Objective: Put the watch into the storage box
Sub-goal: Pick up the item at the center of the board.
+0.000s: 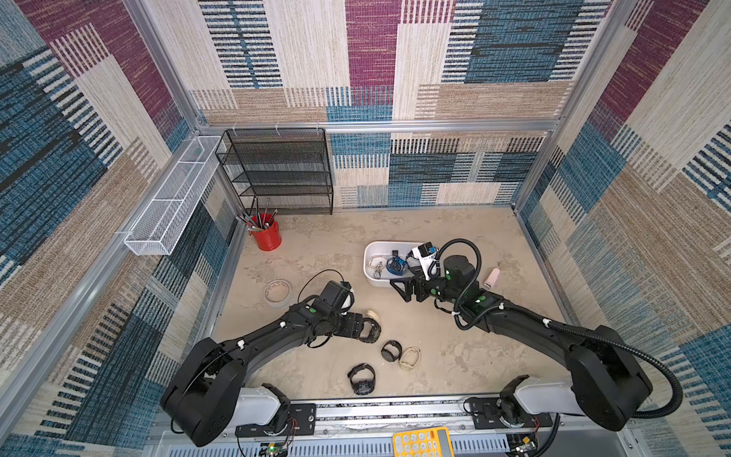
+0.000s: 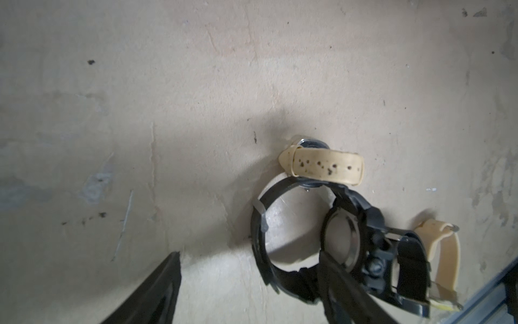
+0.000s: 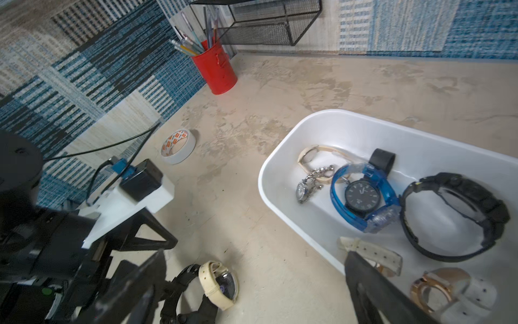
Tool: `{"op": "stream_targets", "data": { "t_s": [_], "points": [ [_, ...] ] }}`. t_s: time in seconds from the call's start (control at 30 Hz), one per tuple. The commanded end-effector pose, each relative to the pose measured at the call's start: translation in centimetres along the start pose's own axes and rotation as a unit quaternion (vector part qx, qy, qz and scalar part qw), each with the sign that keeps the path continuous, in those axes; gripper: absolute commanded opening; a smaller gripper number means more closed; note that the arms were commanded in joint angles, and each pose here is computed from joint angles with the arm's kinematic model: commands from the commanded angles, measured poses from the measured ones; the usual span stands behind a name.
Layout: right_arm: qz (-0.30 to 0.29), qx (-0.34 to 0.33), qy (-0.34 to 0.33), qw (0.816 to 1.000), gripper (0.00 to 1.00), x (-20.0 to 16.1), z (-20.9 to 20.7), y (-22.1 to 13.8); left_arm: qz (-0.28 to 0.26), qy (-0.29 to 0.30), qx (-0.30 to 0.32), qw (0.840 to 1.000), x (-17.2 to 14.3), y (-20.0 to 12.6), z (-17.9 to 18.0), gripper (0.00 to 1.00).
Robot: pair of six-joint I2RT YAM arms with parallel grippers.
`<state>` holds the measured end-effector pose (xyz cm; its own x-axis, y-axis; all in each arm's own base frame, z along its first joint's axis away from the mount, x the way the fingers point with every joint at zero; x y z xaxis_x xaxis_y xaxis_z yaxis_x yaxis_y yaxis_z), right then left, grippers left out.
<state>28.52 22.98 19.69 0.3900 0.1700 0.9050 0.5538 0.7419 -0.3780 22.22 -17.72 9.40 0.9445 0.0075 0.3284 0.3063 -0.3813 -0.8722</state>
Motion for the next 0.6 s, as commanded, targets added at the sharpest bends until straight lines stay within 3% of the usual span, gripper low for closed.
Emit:
{"op": "stream_targets", "data": {
  "t_s": [0.0, 0.37, 0.57],
  "points": [
    [0.004, 0.019, -0.021, 1.000, 1.00, -0.4, 1.1, -0.2, 0.002, 0.000, -0.006, 1.000, 0.3, 0.3, -0.5, 0.73],
    [0.012, 0.018, -0.023, 1.000, 1.00, -1.1, 1.7, 0.0, 0.030, 0.013, 0.011, 0.999, 0.1, 2.0, -0.7, 0.49],
    [0.016, 0.031, -0.022, 0.999, 1.00, -1.3, 2.3, 0.3, 0.038, 0.016, 0.017, 0.999, 0.0, 2.4, -0.7, 0.30]
  ]
}}
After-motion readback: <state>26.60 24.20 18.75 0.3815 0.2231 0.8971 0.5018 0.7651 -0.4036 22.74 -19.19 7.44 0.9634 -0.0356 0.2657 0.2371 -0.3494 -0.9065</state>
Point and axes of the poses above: each gripper's point midway between its finger pads, its own y axis out along the fingers, its own z axis along the line the jaws close on, x = y × z, the point moved 5 cm from there along -y, back along the fingers, and after that the axes turned 10 degrees about -y, right-handed, at the moved point
